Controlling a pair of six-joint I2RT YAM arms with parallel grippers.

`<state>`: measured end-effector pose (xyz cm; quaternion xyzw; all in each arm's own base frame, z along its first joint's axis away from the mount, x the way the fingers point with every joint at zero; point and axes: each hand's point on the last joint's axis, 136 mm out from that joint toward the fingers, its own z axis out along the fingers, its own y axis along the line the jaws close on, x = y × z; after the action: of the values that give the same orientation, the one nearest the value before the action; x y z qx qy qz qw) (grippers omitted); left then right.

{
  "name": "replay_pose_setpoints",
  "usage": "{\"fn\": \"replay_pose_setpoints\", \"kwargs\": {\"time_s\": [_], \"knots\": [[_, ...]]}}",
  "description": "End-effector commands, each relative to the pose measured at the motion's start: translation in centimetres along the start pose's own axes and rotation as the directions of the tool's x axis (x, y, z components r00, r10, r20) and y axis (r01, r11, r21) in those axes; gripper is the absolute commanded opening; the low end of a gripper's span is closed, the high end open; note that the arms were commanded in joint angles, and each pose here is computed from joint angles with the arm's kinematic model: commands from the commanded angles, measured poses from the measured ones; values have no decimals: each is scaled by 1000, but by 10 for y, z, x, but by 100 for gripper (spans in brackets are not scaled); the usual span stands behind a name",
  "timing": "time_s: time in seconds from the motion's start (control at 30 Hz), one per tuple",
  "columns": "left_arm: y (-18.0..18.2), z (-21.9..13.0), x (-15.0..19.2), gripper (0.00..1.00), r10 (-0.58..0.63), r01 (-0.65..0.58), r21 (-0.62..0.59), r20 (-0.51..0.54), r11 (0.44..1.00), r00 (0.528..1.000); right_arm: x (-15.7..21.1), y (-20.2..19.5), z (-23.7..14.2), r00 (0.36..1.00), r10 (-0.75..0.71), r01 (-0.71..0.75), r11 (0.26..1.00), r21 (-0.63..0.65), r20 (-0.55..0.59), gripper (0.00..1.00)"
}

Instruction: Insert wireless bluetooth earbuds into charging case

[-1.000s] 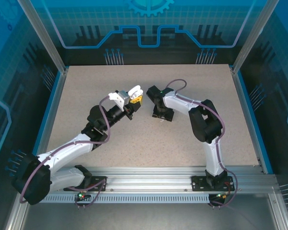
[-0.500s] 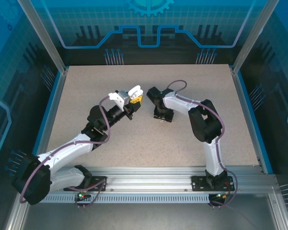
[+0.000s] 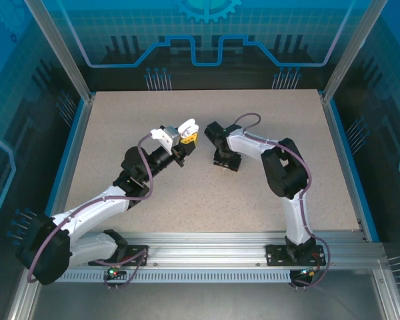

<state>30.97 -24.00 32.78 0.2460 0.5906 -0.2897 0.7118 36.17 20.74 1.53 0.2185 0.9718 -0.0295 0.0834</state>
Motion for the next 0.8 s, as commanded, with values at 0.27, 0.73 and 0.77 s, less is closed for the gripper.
{"fn": "replay_pose_setpoints", "kwargs": {"time_s": [0.27, 0.73, 0.77], "knots": [[-1, -1, -9, 0, 15, -15, -3, 51, 1000, 999, -14, -7, 7, 990, 141, -141, 990, 3, 18, 51], [0, -1, -5, 0, 17, -17, -5, 44, 1000, 999, -19, -4, 14, 986, 165, -165, 986, -4, 7, 48], [1, -1, -4, 0, 17, -17, -7, 43, 1000, 999, -19, -4, 15, 985, 173, -173, 985, -6, 3, 48]]}}
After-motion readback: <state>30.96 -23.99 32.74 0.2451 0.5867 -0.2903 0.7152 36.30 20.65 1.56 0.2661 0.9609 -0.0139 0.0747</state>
